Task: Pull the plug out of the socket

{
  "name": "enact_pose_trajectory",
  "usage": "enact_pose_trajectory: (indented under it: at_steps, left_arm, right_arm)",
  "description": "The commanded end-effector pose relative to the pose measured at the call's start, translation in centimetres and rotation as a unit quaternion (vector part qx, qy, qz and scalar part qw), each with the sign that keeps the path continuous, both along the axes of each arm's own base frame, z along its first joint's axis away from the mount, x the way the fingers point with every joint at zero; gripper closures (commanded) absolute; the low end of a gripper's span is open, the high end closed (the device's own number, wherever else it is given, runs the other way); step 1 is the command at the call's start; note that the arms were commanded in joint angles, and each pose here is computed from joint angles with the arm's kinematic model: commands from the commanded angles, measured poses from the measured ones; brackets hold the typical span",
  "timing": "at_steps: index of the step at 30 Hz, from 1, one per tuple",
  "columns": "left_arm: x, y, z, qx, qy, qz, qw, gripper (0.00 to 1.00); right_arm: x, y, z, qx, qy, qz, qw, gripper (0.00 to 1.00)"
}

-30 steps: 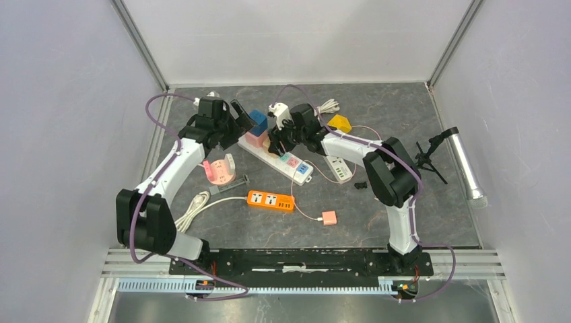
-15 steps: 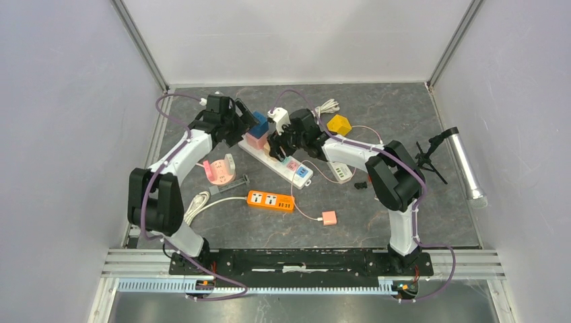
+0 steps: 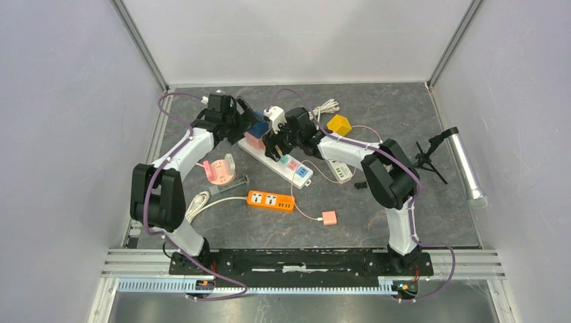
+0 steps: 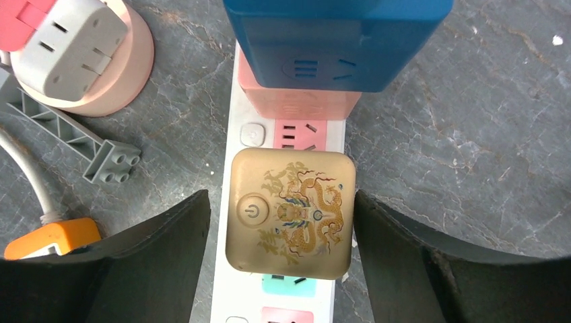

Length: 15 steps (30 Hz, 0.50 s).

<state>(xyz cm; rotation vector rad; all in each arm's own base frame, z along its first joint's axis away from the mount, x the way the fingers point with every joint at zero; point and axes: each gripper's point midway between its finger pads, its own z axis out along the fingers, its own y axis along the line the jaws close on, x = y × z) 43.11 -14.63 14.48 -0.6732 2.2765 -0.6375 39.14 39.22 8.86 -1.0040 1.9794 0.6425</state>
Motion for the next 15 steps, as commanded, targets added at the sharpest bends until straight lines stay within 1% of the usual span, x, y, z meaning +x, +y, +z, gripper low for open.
enact_pose_trajectory:
  at_steps: [1,3,6,10,13,15]
  left_arm:
    - [1.2,0.0,1.4,0.008,-0.036,-0.012,0.999,0.00]
    - [1.0,0.2,0.9,0.017,-0.032,-0.016,0.999,0.01]
    - [0.2,0.8,-0.5,0.034,-0.029,-0.017,0.999,0.07]
    - [-0.7,1.3,-1.9,0.048,-0.019,-0.019,0.998,0.15]
    - [-1.1,1.8,-2.6,0.062,-0.012,-0.017,0.998,0.19]
    - [-1.4,2.2,-2.9,0.074,-0.010,-0.017,0.997,0.21]
  right_arm:
    - [0.7,0.8,0.7,0.007,-0.011,-0.002,1.000,0.20]
    - [1.0,0.4,0.4,-0.001,-0.014,-0.012,1.000,0.19]
    - [1.2,0.0,0.3,-0.005,-0.026,-0.020,0.999,0.20]
    - [1.1,0.2,0.4,-0.002,-0.028,-0.013,1.000,0.33]
    - [0.9,0.3,0.7,0.001,-0.036,-0.004,0.999,0.40]
    - [0.7,0.0,1.3,0.007,-0.055,-0.005,0.998,0.44]
